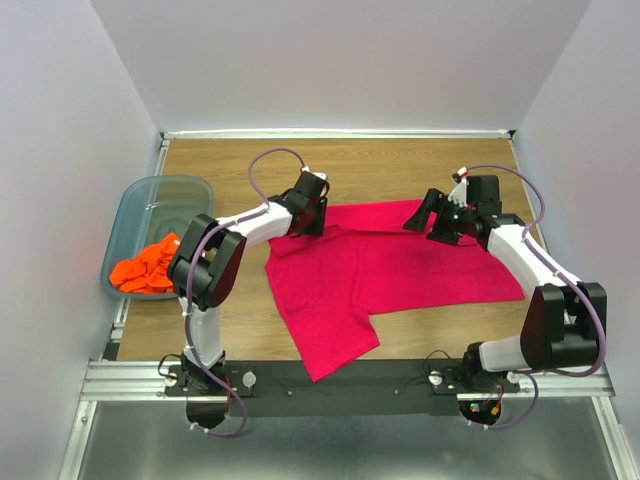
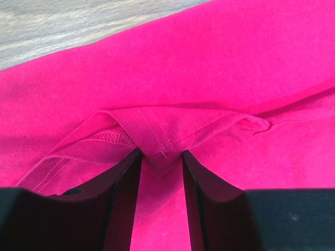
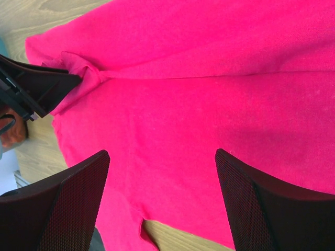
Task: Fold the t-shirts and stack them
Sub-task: Fold the tshirt
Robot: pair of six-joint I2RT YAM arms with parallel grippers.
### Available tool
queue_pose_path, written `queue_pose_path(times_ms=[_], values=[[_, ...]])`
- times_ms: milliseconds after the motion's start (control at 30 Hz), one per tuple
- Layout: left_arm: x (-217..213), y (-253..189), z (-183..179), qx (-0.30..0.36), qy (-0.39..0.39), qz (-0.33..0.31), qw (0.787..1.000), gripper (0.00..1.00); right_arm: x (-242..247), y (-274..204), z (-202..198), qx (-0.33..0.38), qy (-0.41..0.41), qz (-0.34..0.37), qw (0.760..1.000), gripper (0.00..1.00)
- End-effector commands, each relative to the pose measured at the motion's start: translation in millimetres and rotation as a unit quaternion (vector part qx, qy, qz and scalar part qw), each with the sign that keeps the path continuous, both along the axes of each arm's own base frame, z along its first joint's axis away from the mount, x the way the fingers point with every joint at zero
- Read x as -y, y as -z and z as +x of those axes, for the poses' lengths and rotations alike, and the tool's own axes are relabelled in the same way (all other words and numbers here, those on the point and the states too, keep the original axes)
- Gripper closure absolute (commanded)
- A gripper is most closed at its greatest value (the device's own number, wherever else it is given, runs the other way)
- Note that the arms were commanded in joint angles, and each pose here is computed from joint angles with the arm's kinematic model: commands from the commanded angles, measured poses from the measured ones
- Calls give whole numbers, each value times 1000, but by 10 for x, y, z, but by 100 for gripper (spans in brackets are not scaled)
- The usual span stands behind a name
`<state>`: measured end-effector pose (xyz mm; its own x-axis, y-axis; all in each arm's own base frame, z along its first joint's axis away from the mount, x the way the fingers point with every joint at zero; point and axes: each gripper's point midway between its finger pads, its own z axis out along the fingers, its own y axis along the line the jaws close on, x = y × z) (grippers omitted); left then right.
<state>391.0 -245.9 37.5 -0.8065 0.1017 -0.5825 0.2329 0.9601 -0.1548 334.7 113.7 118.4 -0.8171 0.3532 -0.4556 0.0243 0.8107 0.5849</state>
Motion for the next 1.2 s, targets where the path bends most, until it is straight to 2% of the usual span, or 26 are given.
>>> queue_pose_path(times_ms=[0,167,233,333,433,667,900,1167], values=[[7,60,-49,-21,-12,-23,999,56,-9,37,-59,-10,-4,1,1000,11],[4,31,-65,-20,-16,-33,999,69,-6,55,-74,-12,-4,0,1000,11],[-3,16,-68,-20,-16,-34,999,85,-3,55,-77,-12,-3,1,1000,11],[-3,-46,-100,-19,-12,-36,999,98,-10,54,-84,-13,-4,2,1000,11],[-33,-96,-154,-23,-14,-35,999,100,-7,61,-87,-13,-4,1,1000,11],[140,-291,-503,-71,23,-94,993,100,-9,56,-88,-12,-5,1,1000,11],[336,-322,-884,-133,42,-150,979,100,-7,38,-77,-10,-5,0,1000,11],[568,-416,-1183,-165,48,-191,966,100,-21,104,-96,-23,-12,1,1000,11]])
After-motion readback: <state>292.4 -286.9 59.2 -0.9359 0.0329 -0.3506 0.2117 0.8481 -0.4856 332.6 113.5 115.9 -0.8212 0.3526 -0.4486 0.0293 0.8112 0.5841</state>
